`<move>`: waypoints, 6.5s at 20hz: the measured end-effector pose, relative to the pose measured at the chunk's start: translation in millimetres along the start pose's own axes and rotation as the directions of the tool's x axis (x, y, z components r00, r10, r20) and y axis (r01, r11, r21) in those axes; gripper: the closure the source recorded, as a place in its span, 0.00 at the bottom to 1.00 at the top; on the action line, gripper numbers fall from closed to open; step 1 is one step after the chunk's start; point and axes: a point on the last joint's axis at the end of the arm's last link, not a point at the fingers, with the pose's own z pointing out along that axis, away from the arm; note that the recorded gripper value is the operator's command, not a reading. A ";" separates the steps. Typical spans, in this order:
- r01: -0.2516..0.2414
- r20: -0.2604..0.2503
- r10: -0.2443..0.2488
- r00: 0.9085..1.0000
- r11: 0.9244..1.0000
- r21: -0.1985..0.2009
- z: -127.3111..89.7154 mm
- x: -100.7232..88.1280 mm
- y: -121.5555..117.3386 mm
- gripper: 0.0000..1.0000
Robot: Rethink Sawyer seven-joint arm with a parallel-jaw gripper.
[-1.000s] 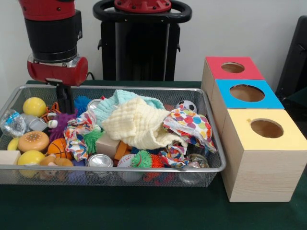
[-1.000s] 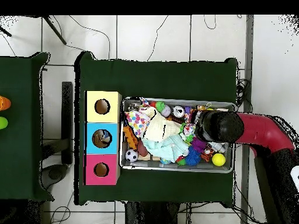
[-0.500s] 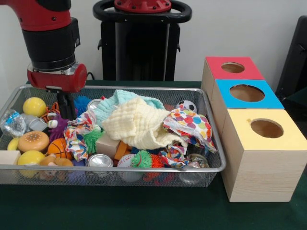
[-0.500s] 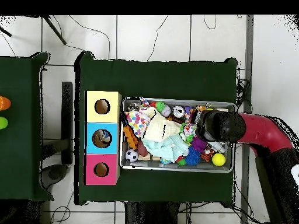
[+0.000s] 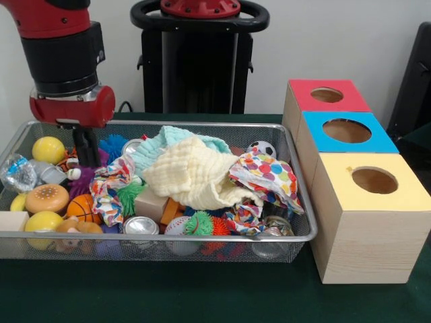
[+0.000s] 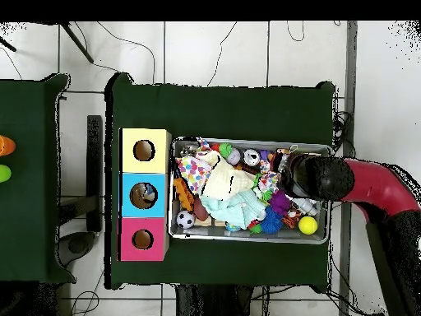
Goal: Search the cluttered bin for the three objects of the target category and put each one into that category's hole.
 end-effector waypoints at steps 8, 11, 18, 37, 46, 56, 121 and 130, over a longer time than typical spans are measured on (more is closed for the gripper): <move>0.021 0.013 -0.021 1.000 1.000 -0.010 -5.1 -3.4 -17.4 1.00; 0.037 0.016 -0.037 0.999 0.999 -0.009 -5.9 -3.8 -22.3 1.00; 0.075 0.019 -0.075 0.997 0.997 -0.001 -5.3 -3.2 -25.4 1.00; 0.126 0.027 -0.126 0.992 0.992 0.008 1.2 2.3 -59.5 1.00; 0.136 0.024 -0.136 0.990 0.991 0.004 4.9 7.1 -78.9 1.00; 0.148 0.027 -0.148 0.989 0.989 0.004 4.2 6.1 -77.5 1.00; 0.182 0.043 -0.183 0.982 0.983 0.016 23.1 9.7 -100.3 0.00; 0.229 0.054 -0.230 0.972 0.973 0.027 20.3 2.8 -105.0 0.00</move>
